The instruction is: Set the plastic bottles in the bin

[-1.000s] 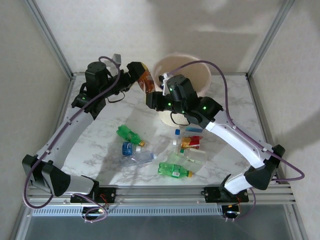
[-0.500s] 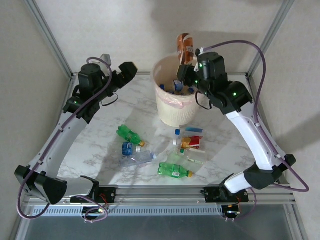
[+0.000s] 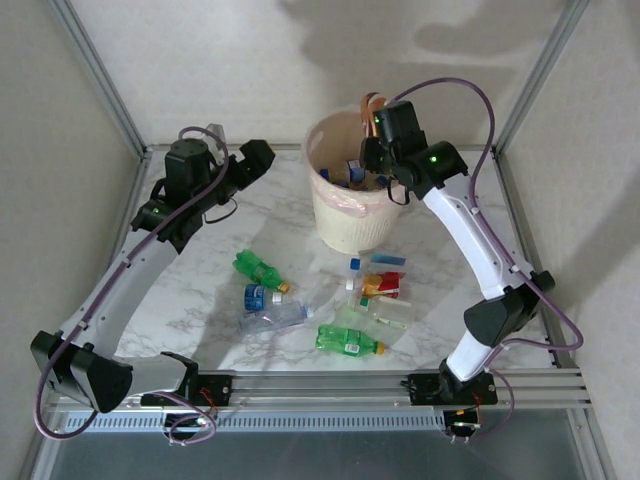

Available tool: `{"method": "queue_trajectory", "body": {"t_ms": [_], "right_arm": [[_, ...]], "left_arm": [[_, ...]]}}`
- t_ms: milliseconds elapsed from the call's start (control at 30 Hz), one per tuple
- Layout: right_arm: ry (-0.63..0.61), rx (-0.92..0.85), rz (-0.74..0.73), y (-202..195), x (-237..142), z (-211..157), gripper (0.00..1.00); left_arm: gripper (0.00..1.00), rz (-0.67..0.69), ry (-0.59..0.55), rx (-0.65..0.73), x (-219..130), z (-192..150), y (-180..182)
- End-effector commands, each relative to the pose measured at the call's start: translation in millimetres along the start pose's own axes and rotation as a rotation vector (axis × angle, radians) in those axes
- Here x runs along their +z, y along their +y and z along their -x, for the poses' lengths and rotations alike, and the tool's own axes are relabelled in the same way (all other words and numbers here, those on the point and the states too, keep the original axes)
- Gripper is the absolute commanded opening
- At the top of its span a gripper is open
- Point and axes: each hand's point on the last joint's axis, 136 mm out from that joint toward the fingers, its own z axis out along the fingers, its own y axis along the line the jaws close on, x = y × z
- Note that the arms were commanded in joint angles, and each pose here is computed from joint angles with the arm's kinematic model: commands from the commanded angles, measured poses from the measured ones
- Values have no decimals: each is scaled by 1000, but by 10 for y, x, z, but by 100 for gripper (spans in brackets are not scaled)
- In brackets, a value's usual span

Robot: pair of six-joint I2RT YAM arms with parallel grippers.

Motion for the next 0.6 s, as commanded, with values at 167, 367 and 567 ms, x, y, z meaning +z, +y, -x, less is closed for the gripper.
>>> {"method": "queue_trajectory", "body": {"t_ms": [167, 367, 567], "right_arm": [[-42, 14, -77, -225, -77, 50, 74], [-104, 58, 4, -192, -473, 185, 74], [-106, 39, 113, -68, -908, -80, 74]], "left_arm": [[94, 15, -9, 23, -23, -31, 49], [92, 33, -20, 18, -30, -28, 99], [90, 85, -28, -10, -26, -59, 259]]}}
